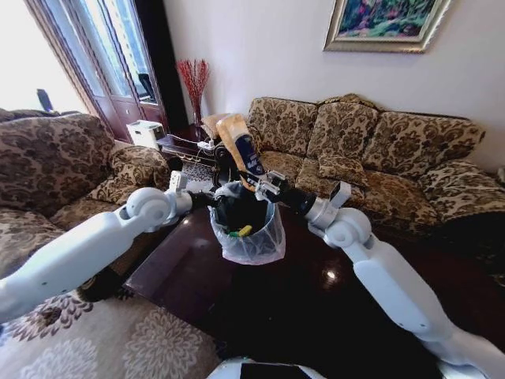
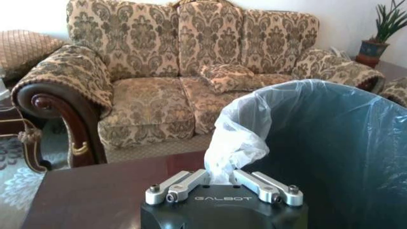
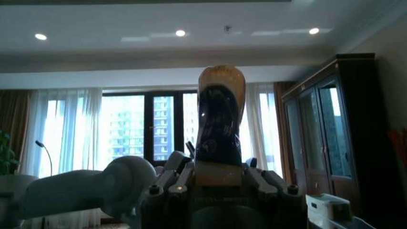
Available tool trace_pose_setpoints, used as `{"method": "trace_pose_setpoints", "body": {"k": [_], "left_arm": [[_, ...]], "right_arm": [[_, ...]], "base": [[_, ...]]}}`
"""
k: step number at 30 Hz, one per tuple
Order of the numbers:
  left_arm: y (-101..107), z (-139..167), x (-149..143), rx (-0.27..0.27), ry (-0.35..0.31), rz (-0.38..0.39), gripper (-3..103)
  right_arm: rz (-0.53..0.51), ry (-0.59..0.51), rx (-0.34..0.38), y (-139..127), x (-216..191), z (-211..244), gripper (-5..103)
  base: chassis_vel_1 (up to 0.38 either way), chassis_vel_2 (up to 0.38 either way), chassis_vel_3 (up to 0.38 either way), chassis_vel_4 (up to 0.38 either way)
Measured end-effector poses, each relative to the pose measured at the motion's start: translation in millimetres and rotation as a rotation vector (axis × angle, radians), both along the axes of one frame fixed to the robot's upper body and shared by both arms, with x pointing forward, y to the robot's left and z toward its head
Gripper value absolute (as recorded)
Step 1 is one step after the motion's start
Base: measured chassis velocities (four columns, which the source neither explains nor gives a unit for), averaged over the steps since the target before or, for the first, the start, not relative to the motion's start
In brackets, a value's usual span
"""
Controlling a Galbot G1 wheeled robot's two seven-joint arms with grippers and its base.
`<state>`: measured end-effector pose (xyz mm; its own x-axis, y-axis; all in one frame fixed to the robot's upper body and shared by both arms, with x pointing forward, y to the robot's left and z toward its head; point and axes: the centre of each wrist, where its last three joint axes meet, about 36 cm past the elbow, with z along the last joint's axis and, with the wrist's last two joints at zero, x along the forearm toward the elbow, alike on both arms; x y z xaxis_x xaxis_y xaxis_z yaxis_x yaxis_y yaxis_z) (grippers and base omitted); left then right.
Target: Move to the front of the table and place the trash on the table into the trash bin.
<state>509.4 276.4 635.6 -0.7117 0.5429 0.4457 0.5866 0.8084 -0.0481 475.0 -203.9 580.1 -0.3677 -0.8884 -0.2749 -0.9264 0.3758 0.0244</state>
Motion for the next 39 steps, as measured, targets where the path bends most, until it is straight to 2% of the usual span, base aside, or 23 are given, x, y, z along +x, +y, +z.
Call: {"method": "trace_pose_setpoints", "body": {"k": [9, 10, 13, 14, 15, 16, 18, 19, 22, 23, 24, 25, 27, 28, 29, 31, 33, 35, 37, 38, 39], "left_arm": [[-0.5, 0.1, 6.7, -0.004, 0.013, -0.009, 2], [-0.2, 0.3, 6.6, -0.004, 0.013, -0.009, 2], [0.1, 0.8, 6.1, -0.006, 0.011, -0.008, 2], [0.8, 1.0, 4.5, -0.008, 0.01, -0.008, 2], [1.4, 0.4, 3.4, -0.009, 0.011, -0.007, 2], [1.9, 0.2, 2.7, -0.009, 0.011, -0.006, 2], [3.5, 0.3, 1.3, -0.013, 0.01, -0.004, 2], [4.7, 0.9, 0.4, -0.016, 0.008, -0.002, 2], [6.6, 1.2, -1.7, -0.02, 0.006, 0.0, 2], [8.3, 1.0, -3.9, -0.022, 0.007, 0.0, 2], [8.3, 1.0, -3.9, -0.022, 0.007, 0.0, 2], [10.2, 1.8, -5.9, -0.027, 0.004, 0.001, 2], [12.8, 3.1, -8.4, -0.035, -0.001, 0.006, 2], [14.9, 3.3, -10.1, -0.041, -0.005, 0.011, 2], [14.9, 3.3, -10.1, -0.041, -0.005, 0.011, 2], [27.5, 0.5, -18.3, -0.057, -0.017, 0.043, 2], [33.2, -1.3, -22.8, -0.061, -0.02, 0.056, 2], [49.1, -5.1, -36.2, -0.038, -0.034, 0.086, 2], [59.2, 0.5, -45.0, -0.003, -0.086, 0.111, 2], [59.2, 0.5, -45.0, -0.003, -0.086, 0.111, 2], [60.1, 5.9, -45.8, -0.005, -0.114, 0.119, 2]], "right_arm": [[-0.081, -0.05, -0.106, 7.5, 14.2, -33.9, 30], [-0.097, -0.066, -0.12, 10.0, 15.0, -38.6, 40], [-0.116, -0.086, -0.136, 13.6, 14.5, -42.8, 40], [-0.128, -0.095, -0.146, 16.7, 13.2, -45.8, 51], [-0.133, -0.099, -0.15, 18.0, 12.8, -46.7, 51], [-0.136, -0.101, -0.151, 18.4, 12.7, -46.8, 61], [-0.14, -0.104, -0.151, 19.0, 12.8, -46.5, 61], [-0.144, -0.105, -0.15, 19.0, 13.1, -45.7, 73], [-0.151, -0.108, -0.147, 18.7, 13.7, -43.7, 73], [-0.159, -0.111, -0.147, 17.3, 14.6, -42.0, 83], [-0.159, -0.111, -0.147, 17.3, 14.6, -42.0, 83], [-0.166, -0.11, -0.149, 15.5, 14.9, -41.3, 94], [-0.176, -0.11, -0.14, 14.2, 13.9, -38.4, 94], [-0.194, -0.11, -0.126, 13.2, 12.3, -35.3, 99], [-0.194, -0.11, -0.126, 13.2, 12.3, -35.3, 99], [-0.278, -0.095, -0.073, 7.6, 1.2, -22.1, 100], [-0.318, -0.079, -0.067, 4.9, -4.4, -17.4, 100], [-0.451, -0.025, -0.056, -5.6, -20.6, -5.8, 100], [-0.574, 0.03, -0.058, -20.3, -35.9, -2.3, 100], [-0.574, 0.03, -0.058, -20.3, -35.9, -2.3, 100], [-0.638, 0.055, -0.061, -30.7, -46.7, -1.1, 100]], "base": [[0.0, 0.0, 0.0, 0.0], [0.0, 0.0, 0.0, 0.0], [0.0, 0.0, 0.0, 0.0], [0.0, 0.0, 0.0, 0.0], [0.0, 0.0, 0.0, 0.0], [0.0, 0.0, 0.0, 0.0], [0.0, 0.0, 0.0, 0.0], [0.0, 0.0, 0.0, 0.0], [0.0, 0.0, 0.0, 0.0], [0.0, 0.0, 0.0, 0.0], [0.0, 0.0, 0.0, 0.0], [0.0, 0.0, 0.0, 0.0], [0.0, 0.0, 0.0, 0.0], [0.0, 0.0, 0.0, 0.0], [0.0, 0.0, 0.0, 0.0], [0.0, 0.0, 0.0, 0.0], [0.0, 0.0, 0.0, 0.0], [0.0, 0.0, 0.0, 0.0], [0.0, 0.0, 0.0, 0.0], [0.0, 0.0, 0.0, 0.0], [0.0, 0.0, 0.0, 0.0]]}}
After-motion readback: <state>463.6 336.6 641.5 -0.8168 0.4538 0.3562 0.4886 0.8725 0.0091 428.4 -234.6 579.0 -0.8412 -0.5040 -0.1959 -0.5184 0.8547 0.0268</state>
